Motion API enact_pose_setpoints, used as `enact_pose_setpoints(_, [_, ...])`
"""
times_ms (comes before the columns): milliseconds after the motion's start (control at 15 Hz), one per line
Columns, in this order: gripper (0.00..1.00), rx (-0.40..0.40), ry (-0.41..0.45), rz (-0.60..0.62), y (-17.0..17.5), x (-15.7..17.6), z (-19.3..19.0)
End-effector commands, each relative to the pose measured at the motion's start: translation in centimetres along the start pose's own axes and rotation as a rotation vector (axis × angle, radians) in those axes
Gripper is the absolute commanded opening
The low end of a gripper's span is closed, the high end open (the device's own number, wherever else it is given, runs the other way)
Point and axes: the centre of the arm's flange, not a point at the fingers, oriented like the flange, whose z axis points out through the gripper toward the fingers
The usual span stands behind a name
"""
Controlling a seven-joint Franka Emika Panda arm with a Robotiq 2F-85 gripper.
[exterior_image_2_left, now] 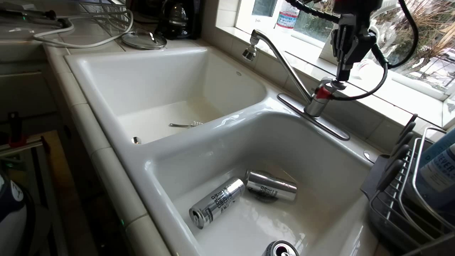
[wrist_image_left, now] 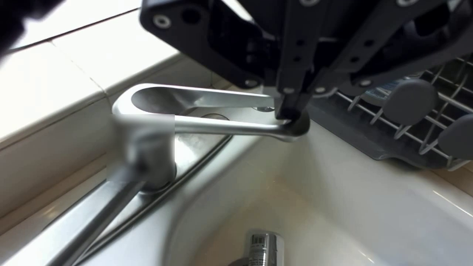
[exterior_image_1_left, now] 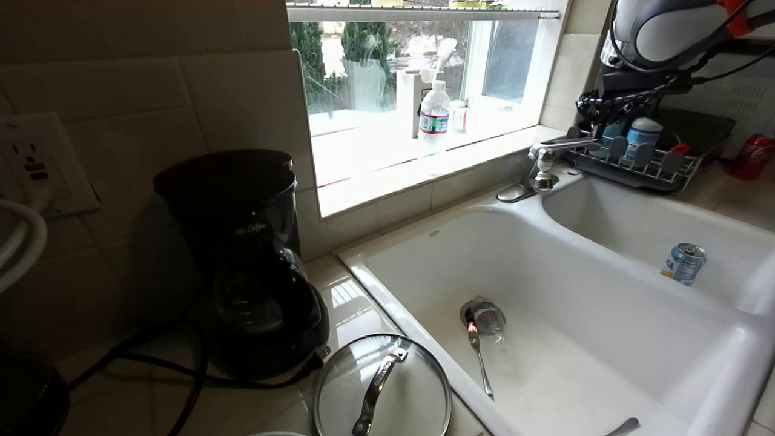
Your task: Turn the faucet handle to the right
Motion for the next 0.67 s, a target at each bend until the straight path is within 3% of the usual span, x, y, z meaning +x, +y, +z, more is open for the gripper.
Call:
enact_pose_setpoints(0, [0.00,0.039,-0.019,-0.028,-0.1,-0.2,0.4])
enact_pose_setpoints(267, [0.00,0.123,0.057,-0.092,-0.6,-1.3,-3.8])
enact_pose_setpoints(400, [0.00,0.132,0.034,-0.133,-0.8,-2.5,-6.2])
enact_pose_setpoints(467, [0.26,0.119,-0.017,-0.162,-0.8,-3.4,-7.2])
enact_pose_setpoints(533, [0.27,0.129,-0.075,-0.206,-0.6,-4.7,-8.3])
enact_pose_setpoints(600, [0.34,0.131,-0.112,-0.244,-0.4,-5.9,-9.4])
